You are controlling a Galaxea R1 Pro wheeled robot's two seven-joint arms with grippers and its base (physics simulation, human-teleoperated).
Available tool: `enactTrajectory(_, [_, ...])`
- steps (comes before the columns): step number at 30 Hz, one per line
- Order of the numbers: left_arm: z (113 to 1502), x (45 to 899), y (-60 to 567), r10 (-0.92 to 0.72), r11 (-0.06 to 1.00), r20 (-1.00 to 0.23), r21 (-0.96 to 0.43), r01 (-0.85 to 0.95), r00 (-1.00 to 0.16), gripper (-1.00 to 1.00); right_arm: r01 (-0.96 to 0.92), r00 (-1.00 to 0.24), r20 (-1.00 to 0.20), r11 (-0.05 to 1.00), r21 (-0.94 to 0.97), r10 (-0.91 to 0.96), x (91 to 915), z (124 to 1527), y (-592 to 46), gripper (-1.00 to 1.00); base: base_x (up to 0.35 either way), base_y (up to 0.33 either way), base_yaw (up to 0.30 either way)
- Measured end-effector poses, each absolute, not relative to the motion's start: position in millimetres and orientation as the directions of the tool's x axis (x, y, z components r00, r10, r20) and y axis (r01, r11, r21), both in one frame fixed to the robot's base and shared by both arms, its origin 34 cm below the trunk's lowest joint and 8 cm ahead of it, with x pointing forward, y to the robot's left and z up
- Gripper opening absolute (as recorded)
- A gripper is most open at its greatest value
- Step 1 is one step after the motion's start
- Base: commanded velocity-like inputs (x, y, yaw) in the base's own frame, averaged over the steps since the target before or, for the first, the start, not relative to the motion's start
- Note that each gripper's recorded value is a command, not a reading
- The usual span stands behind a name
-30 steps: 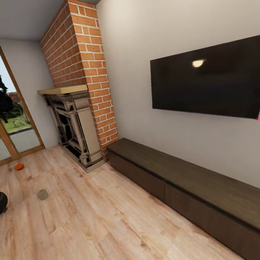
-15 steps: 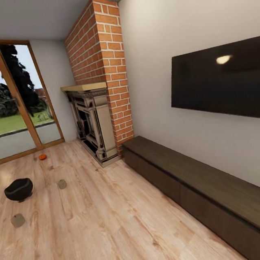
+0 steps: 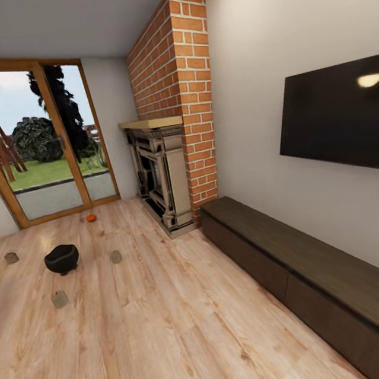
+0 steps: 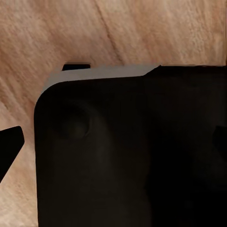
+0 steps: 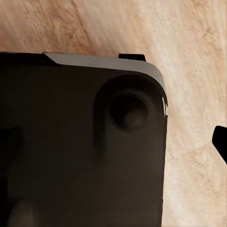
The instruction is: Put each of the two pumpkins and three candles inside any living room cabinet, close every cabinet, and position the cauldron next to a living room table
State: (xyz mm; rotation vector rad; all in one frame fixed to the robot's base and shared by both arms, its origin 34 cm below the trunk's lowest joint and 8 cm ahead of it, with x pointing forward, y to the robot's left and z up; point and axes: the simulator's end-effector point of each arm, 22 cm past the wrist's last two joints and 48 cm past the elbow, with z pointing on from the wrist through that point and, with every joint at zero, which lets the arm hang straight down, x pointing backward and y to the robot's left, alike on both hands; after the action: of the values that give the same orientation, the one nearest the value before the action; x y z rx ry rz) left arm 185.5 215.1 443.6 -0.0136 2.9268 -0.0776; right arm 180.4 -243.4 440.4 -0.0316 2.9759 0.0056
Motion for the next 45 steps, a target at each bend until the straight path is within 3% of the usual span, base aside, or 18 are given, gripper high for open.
enactTrajectory(4, [447.5,215.4,214.5,-0.040,0.998,-0.270,-0.051,-0.027,-0.962,1.00,-0.024,-0.984,-0.174,1.000,0.011,-0.022,184.8,440.9,-236.2,1.00,0.000,0.000,0.277])
enactTrajectory(13, [463.6,301.3,218.7,-0.280,0.960,-0.364,-0.116,-0.255,-0.888,1.00,-0.040,-0.955,-0.295,0.999,0.016,-0.034,244.8,449.2,-230.2,1.00,0.000,0.000,0.277])
enactTrajectory(20, [472.7,346.2,209.6,-0.311,0.950,-0.377,-0.154,-0.272,-0.872,1.00,-0.043,-0.943,-0.332,0.999,0.023,-0.033,262.7,453.2,-228.1,1.00,0.000,0.000,0.273])
enactTrajectory(45, [472.2,348.2,212.0,-0.323,0.946,-0.392,-0.153,-0.285,-0.862,1.00,-0.028,-0.946,-0.322,0.999,0.021,-0.020,259.4,452.0,-229.8,1.00,0.000,0.000,0.179])
